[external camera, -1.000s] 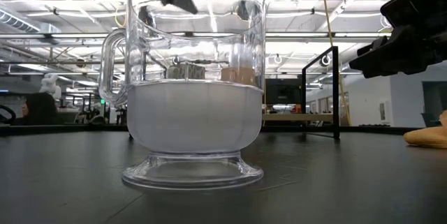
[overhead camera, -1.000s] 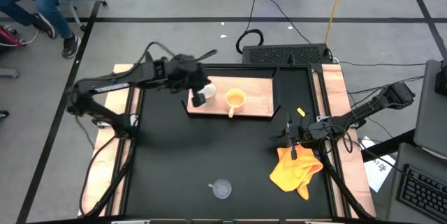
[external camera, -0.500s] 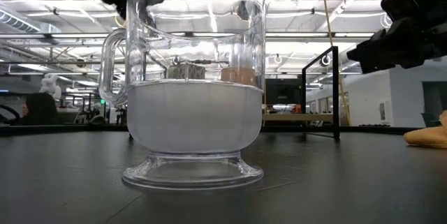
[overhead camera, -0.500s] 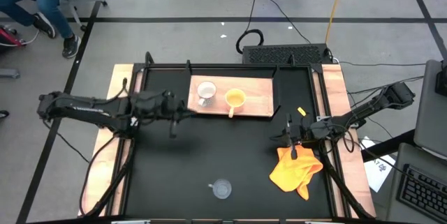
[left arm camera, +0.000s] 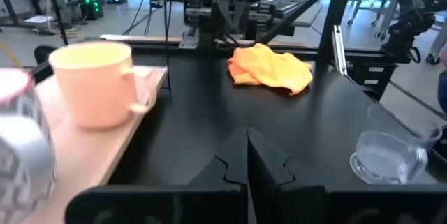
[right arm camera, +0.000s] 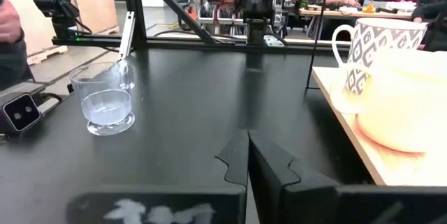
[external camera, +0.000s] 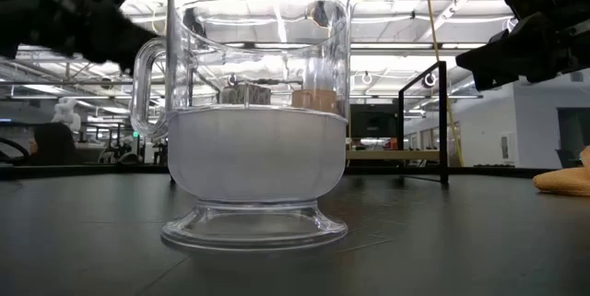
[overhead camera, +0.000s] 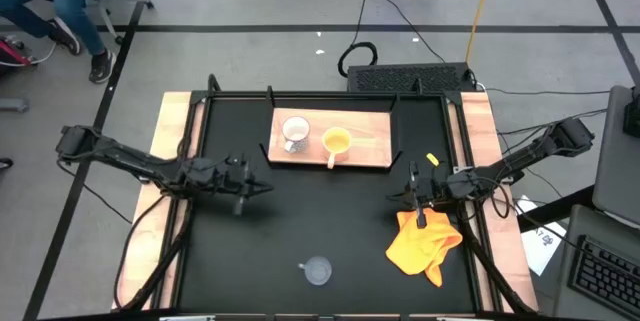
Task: Stack small to large cups/mugs on shelf
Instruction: Put the transparent mug on the shelf
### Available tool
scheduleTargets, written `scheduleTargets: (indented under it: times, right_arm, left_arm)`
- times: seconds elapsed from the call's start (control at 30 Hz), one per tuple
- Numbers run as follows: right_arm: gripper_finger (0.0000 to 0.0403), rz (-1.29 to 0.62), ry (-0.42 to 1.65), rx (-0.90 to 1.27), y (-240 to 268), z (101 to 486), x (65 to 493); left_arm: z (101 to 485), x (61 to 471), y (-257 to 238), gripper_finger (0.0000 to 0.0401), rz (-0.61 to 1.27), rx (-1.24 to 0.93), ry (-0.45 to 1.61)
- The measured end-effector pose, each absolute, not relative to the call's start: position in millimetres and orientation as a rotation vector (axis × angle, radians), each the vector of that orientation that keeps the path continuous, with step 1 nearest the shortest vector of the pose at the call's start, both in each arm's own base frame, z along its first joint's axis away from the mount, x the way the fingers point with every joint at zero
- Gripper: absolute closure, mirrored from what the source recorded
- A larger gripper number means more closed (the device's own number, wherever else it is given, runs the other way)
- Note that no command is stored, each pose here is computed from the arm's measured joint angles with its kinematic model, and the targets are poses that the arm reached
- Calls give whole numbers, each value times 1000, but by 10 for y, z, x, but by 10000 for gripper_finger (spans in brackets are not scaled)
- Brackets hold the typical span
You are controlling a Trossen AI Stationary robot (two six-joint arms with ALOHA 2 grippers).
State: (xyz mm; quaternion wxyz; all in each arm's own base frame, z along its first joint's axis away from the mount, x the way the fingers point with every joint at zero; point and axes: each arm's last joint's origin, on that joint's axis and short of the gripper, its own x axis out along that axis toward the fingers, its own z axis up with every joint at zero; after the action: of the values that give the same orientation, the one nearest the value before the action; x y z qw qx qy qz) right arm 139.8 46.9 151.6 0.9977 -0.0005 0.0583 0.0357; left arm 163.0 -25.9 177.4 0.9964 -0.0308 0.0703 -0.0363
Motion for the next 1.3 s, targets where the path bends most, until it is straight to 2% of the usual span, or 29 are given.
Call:
scheduleTargets:
  times: [0.23, 0.4, 0.63, 0.9, 1.1, 1.3]
  right_arm:
    - [403, 73, 110, -20, 469, 1522, 1398]
    - [403, 76, 83, -8, 471, 1550, 1401]
    - [403, 195, 72, -14, 537, 1559, 1426]
    - [403, 285, 114, -90, 850, 1783, 1745]
    - [403, 366, 192, -139, 1241, 1813, 2078]
    - [403, 367, 336, -50, 1586, 1938, 2501]
  left_arm:
    - [1520, 1494, -233, 400, -63, -81, 137]
    - [1507, 1488, -233, 400, -68, -39, 140]
    - [1508, 1488, -234, 392, -70, -37, 140]
    - [1559, 1495, -236, 378, -76, -18, 88]
    - [1662, 1497, -247, 378, -115, -25, -17]
    - [1675, 1498, -249, 377, -121, -69, -27]
